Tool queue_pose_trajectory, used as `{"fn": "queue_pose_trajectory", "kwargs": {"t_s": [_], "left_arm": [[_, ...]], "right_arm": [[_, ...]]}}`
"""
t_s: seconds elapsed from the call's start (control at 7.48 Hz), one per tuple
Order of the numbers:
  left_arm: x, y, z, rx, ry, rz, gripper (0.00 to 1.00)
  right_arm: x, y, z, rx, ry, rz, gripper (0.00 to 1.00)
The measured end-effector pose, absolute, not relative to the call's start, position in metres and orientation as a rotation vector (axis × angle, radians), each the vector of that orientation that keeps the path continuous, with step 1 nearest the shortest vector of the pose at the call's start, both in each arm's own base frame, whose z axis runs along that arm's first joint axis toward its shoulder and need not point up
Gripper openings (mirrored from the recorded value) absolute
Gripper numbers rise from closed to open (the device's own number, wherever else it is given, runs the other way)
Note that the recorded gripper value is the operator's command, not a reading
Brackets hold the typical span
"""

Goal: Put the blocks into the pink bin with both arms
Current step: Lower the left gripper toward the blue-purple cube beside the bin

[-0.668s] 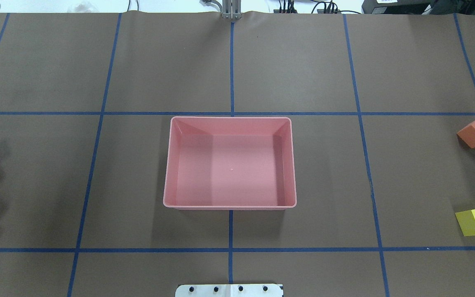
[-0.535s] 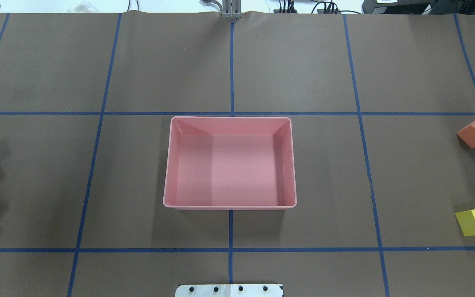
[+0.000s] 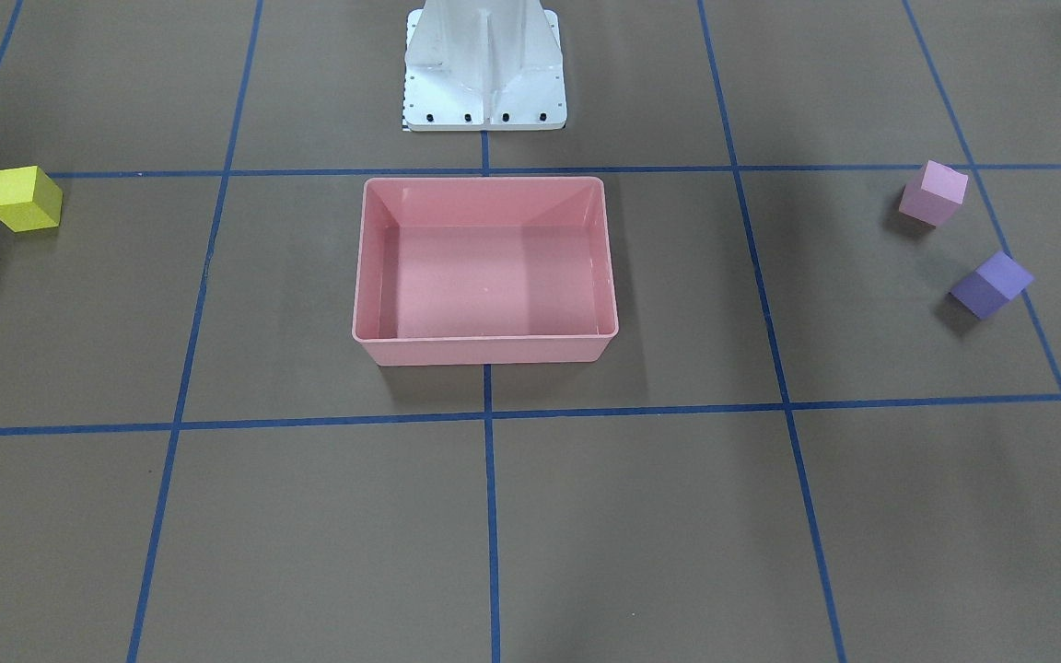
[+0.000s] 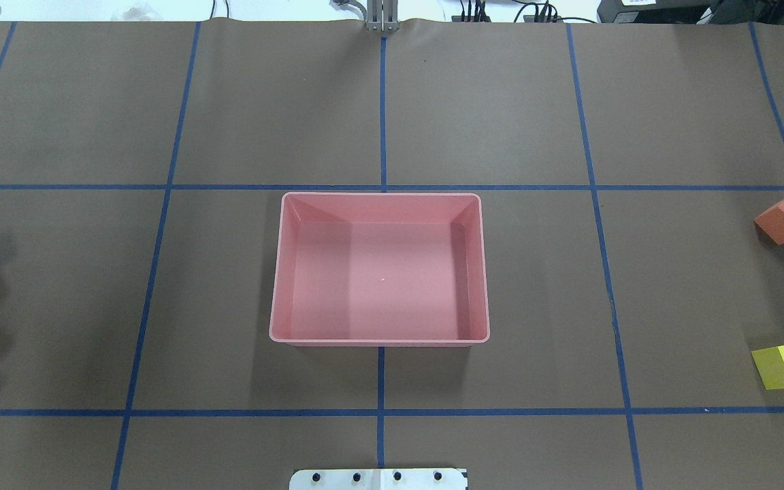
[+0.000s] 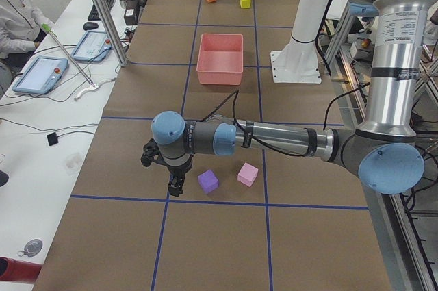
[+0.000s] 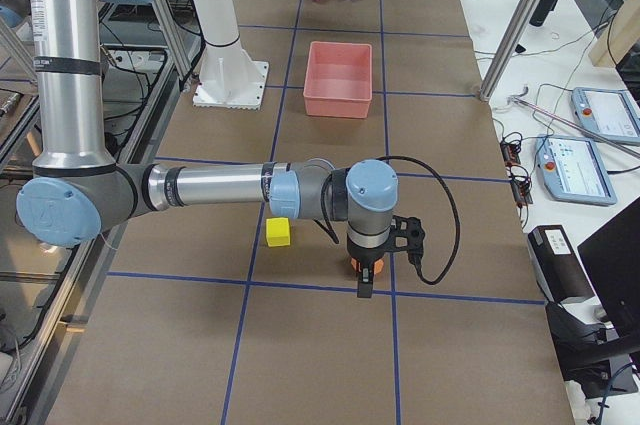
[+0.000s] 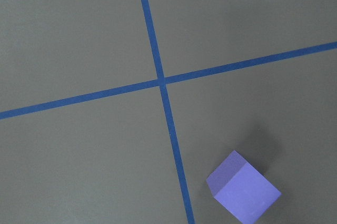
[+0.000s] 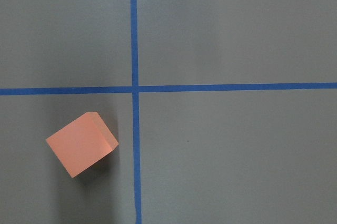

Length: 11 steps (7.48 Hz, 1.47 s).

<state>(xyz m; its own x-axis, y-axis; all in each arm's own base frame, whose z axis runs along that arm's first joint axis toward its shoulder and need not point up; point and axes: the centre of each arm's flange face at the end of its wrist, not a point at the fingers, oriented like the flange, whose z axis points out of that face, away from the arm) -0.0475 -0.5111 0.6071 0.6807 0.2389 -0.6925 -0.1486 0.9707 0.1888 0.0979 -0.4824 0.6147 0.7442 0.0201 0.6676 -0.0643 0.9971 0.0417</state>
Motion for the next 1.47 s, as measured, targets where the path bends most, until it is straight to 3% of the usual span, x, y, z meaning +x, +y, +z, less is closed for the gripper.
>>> {"fn": "queue_pose_trajectory", "kwargs": {"t_s": [0.67,0.94,1.47], "left_arm": [[-0.019,-0.531,0.584,0.231,0.799,0.321,1.0],[0.052,-0.528,0.587,0.254,0.809,0.476,1.0],[0.128,-0.482,0.627,0.366,0.746,0.701,1.0]], "right_arm": [[0.078,-0.489,0.61,0.061,-0.742,0.004,1.0],[0.076,-0.489,0.609,0.061,-0.743,0.0,1.0],[0.075,-0.49,0.609,0.062,-0.742,-0.003,1.0]]}}
